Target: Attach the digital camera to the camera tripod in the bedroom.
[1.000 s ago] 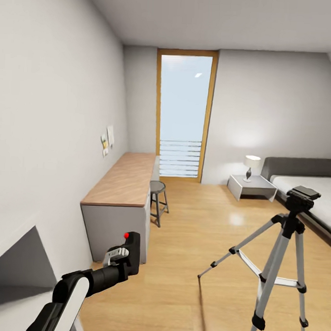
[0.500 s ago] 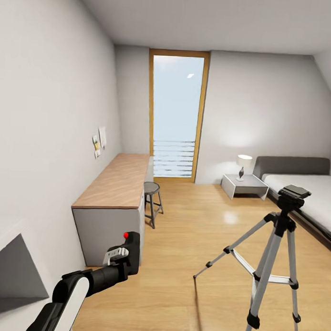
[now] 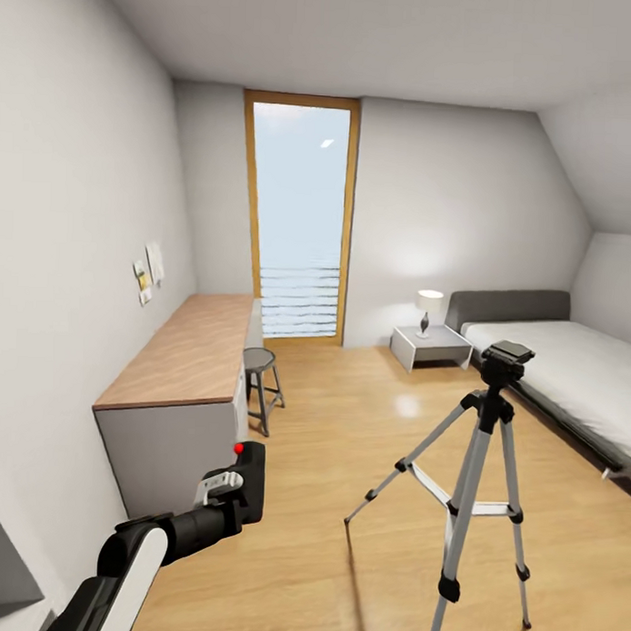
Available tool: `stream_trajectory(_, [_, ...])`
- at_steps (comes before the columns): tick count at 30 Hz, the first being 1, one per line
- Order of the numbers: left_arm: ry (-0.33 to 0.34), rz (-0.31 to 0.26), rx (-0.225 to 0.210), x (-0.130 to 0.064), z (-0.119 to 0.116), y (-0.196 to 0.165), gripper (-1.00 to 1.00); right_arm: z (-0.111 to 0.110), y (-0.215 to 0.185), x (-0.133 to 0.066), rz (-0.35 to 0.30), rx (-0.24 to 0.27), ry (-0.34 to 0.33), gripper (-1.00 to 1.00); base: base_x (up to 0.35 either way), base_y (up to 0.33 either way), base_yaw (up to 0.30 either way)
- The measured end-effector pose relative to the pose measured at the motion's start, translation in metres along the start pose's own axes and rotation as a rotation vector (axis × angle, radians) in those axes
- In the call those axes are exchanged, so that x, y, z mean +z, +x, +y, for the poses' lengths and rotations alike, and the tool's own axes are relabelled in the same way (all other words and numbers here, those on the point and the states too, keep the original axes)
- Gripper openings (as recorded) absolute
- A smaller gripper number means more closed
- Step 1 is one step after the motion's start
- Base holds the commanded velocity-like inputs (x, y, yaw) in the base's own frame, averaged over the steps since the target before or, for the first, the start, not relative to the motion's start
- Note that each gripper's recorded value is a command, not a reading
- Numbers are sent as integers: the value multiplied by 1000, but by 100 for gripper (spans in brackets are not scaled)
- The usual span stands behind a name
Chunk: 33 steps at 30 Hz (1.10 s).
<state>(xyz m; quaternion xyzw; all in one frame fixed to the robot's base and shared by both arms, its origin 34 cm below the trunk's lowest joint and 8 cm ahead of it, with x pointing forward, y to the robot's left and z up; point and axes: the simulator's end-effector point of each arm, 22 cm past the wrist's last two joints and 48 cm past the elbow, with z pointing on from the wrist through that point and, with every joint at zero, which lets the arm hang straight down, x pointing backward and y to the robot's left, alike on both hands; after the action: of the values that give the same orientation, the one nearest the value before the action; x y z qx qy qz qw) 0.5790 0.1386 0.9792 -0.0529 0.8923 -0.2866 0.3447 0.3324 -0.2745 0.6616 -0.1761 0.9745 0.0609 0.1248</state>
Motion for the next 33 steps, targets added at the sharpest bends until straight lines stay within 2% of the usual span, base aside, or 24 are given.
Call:
stream_trajectory(9, [-3,-2,-3,-1,2,-1,-100,0,0,0,-2,-1,0,100,10,11,-275])
stream_trajectory(20, [-2,-2,-5,-1,3,1,-100,1,0,0,-2,0,-1,100,148,120,-275])
stream_trajectory(33, [-4,-1,-6,-2,4,1,-100,1,1,0,-1,-2,-1,100,15,11,-276])
